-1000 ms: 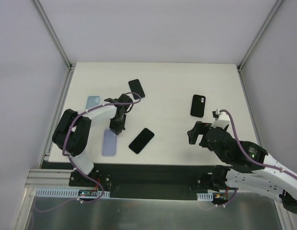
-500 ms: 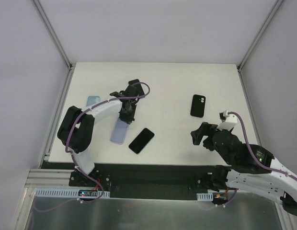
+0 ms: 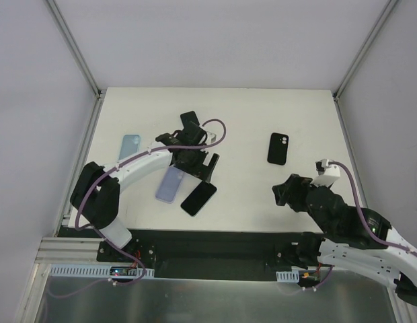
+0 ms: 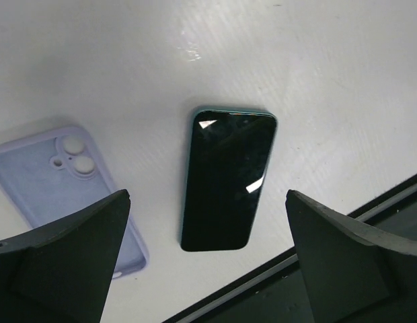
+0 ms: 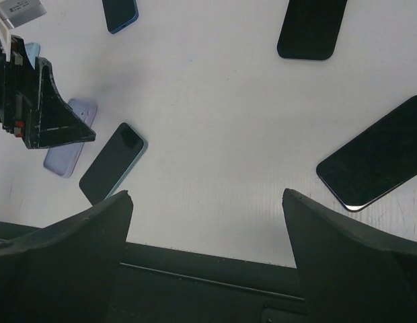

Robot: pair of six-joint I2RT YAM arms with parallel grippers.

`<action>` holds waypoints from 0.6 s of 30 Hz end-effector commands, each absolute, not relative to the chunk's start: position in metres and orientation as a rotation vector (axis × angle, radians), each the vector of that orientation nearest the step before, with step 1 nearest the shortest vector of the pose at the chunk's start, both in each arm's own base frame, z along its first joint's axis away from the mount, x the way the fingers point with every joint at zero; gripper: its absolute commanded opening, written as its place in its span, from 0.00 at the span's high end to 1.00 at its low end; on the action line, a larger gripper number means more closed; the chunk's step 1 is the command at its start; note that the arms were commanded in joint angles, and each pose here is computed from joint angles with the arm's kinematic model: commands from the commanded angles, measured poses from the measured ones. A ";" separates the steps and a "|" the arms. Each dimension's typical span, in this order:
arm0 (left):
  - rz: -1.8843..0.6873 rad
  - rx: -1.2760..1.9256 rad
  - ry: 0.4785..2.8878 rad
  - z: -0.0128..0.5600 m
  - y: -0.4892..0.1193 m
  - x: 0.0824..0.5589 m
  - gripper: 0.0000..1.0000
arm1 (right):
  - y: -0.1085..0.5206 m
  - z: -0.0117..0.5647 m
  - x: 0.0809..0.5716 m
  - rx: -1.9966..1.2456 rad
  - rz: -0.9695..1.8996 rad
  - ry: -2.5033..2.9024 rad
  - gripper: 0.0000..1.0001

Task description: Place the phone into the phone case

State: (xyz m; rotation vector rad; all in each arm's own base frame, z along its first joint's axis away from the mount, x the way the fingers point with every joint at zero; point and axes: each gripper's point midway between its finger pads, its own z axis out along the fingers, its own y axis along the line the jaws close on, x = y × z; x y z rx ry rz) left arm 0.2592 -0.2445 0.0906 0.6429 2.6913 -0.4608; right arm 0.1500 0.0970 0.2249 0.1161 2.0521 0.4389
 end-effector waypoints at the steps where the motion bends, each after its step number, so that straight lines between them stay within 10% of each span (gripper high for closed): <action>1: -0.526 0.816 2.645 0.094 -0.258 0.234 0.01 | 0.092 0.231 0.150 0.141 0.495 1.993 0.04; 18: -0.297 1.016 2.705 0.031 -0.261 0.207 0.01 | 0.059 0.236 0.146 0.159 0.422 1.953 0.04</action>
